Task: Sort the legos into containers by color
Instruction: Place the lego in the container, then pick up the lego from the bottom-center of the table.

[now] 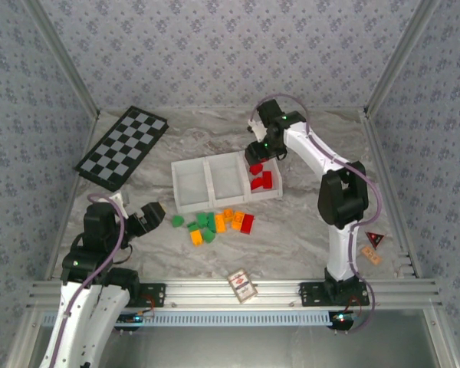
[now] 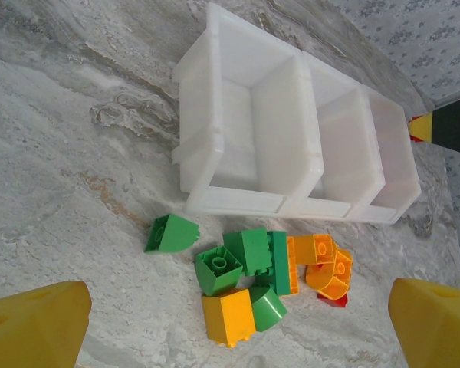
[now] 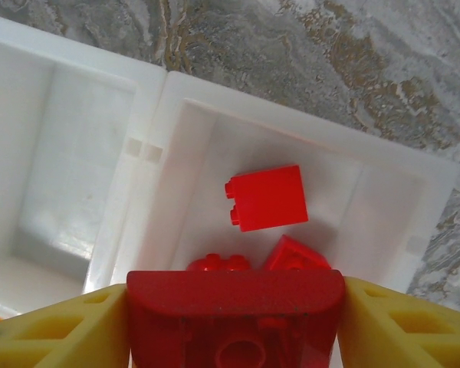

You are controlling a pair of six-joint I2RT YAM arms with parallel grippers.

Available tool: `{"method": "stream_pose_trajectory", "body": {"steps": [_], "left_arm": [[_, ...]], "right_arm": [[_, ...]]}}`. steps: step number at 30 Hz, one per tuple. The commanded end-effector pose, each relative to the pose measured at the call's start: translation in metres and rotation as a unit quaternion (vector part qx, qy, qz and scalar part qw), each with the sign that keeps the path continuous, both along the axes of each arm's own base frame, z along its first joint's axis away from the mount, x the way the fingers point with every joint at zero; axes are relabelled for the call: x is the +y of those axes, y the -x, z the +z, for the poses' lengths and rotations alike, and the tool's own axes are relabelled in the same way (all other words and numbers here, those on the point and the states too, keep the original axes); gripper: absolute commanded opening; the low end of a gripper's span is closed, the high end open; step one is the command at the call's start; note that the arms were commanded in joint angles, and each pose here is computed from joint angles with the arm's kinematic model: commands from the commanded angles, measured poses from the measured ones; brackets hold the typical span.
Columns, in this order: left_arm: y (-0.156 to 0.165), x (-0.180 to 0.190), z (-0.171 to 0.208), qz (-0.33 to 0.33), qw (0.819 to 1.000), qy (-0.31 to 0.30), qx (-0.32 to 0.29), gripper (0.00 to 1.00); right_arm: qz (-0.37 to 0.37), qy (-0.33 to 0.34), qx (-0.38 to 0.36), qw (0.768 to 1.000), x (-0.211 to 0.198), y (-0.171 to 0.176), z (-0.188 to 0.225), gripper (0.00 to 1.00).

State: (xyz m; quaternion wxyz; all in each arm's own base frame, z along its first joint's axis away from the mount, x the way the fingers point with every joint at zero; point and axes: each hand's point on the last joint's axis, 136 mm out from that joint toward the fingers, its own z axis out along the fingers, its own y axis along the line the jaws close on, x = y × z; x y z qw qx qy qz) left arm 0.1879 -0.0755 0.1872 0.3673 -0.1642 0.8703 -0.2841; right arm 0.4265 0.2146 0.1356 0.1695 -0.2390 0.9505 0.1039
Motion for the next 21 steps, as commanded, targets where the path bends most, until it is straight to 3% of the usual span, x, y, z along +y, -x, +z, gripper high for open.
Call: {"method": "stream_pose_trajectory", "body": {"steps": [1, 9, 13, 18, 21], "left_arm": [[0.001, -0.003, 0.001, -0.007, 1.000, 0.005, 0.000, 1.00], [0.001, -0.003, 0.001, -0.007, 1.000, 0.005, 0.000, 1.00], [0.001, -0.003, 0.002, -0.007, 1.000, 0.006, -0.001, 1.00], [0.002, -0.003, 0.002, -0.006, 1.000, 0.006, -0.004, 1.00], [0.001, -0.003, 0.002, -0.006, 1.000, 0.006, -0.005, 1.00]], "right_arm": [[-0.029, -0.025, 0.033, 0.999, 0.000, 0.009, 0.003, 0.69], [-0.085, -0.061, 0.034, 0.994, -0.008, 0.021, 0.023, 0.79], [-0.093, -0.074, 0.014, 0.993, -0.012, 0.029, 0.038, 0.79], [0.000, -0.106, -0.043, 0.993, 0.006, 0.069, 0.053, 0.78], [0.106, -0.072, -0.088, 0.988, 0.017, 0.106, 0.042, 0.79]]}}
